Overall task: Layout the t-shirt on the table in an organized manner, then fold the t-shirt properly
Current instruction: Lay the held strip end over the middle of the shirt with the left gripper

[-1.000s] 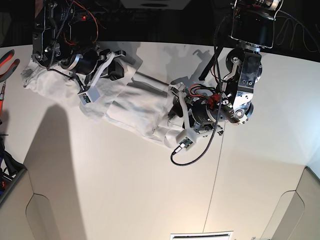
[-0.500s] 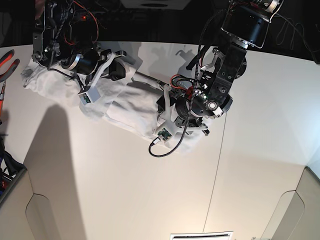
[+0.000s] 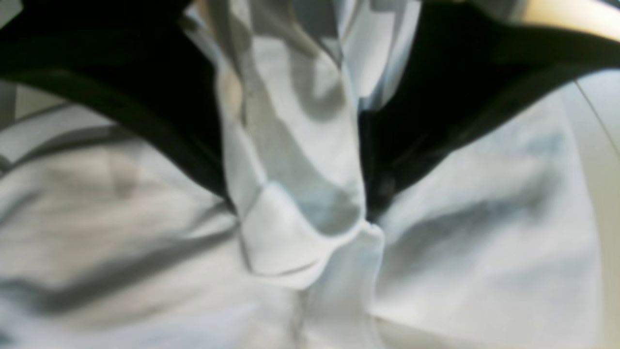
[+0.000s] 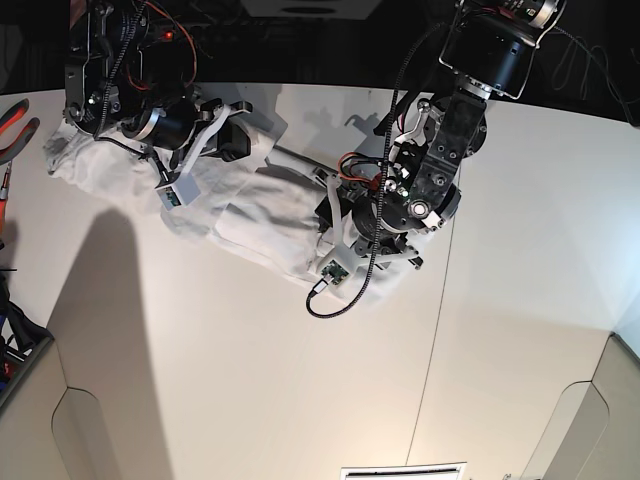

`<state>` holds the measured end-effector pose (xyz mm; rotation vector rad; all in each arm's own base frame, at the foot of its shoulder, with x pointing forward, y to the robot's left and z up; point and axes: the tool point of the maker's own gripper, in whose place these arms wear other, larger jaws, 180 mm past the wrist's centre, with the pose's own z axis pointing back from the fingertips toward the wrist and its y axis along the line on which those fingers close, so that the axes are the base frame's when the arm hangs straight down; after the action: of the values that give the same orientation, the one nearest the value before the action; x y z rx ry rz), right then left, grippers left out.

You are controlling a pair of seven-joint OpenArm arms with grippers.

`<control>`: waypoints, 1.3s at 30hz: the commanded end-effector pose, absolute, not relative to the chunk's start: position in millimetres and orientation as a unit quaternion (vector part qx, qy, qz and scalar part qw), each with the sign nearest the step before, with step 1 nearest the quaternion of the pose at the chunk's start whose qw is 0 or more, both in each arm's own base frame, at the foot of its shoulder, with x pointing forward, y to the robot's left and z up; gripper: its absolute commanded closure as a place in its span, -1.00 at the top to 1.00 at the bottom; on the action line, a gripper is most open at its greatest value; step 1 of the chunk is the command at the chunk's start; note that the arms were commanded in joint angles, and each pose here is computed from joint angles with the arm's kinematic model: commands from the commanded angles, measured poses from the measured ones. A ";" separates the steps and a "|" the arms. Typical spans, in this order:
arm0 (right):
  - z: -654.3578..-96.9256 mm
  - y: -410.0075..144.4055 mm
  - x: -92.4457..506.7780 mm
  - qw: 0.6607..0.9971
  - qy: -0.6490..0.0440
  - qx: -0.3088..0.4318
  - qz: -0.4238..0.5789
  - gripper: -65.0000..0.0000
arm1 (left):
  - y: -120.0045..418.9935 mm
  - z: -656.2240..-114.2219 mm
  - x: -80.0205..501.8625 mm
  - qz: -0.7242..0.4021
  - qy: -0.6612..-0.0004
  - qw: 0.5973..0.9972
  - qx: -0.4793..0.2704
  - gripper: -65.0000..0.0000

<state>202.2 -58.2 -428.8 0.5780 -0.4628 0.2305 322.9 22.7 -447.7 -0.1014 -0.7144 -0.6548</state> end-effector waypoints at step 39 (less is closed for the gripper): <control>-423.5 -58.0 206.5 0.923 -0.235 0.281 0.120 -1.00 | -33.9 -365.7 307.2 -0.282 -0.351 0.838 -0.309 -1.00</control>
<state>200.7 -59.9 -430.9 0.5639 -0.4521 0.2380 298.3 -26.8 -384.3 -0.6188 -0.6803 -0.5807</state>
